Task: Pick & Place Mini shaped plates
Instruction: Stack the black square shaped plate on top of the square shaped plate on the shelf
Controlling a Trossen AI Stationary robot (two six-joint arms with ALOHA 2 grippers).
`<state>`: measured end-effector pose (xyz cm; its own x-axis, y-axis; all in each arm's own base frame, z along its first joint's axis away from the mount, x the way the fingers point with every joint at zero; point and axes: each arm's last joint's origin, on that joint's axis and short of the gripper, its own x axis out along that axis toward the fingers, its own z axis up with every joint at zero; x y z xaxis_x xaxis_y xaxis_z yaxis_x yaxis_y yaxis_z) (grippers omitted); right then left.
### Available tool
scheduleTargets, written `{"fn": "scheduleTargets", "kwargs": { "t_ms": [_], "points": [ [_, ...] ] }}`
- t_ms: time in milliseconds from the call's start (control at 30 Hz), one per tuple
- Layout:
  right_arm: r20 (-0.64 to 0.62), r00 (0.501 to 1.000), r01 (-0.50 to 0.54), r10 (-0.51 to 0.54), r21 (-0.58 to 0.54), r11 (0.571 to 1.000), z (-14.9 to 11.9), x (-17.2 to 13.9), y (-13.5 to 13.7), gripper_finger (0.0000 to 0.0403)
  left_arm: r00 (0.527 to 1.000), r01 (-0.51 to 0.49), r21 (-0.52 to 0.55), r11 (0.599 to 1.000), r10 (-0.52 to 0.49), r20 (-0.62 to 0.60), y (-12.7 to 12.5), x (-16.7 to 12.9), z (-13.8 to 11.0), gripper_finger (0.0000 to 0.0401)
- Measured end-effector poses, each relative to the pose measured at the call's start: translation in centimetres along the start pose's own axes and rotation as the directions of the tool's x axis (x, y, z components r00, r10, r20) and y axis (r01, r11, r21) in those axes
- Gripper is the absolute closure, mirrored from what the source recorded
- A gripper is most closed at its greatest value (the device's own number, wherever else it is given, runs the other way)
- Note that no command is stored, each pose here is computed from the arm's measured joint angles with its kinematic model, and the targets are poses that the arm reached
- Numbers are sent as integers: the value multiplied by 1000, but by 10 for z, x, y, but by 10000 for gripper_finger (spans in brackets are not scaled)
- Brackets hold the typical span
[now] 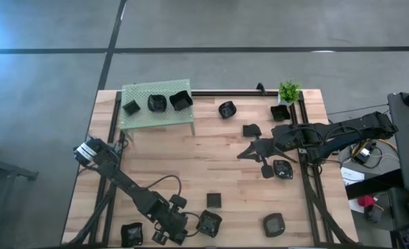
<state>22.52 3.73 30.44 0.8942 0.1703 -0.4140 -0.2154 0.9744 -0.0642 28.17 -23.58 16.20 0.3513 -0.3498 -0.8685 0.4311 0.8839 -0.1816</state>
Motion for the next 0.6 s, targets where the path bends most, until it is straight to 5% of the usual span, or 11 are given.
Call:
{"fn": "scheduleTargets", "kwargs": {
  "t_ms": [600],
  "points": [
    [0,1000,0,0,0,1000,0,0,0,394,1000,18,-66,998,-19,-4,1,-1,0,400]
  ]
}}
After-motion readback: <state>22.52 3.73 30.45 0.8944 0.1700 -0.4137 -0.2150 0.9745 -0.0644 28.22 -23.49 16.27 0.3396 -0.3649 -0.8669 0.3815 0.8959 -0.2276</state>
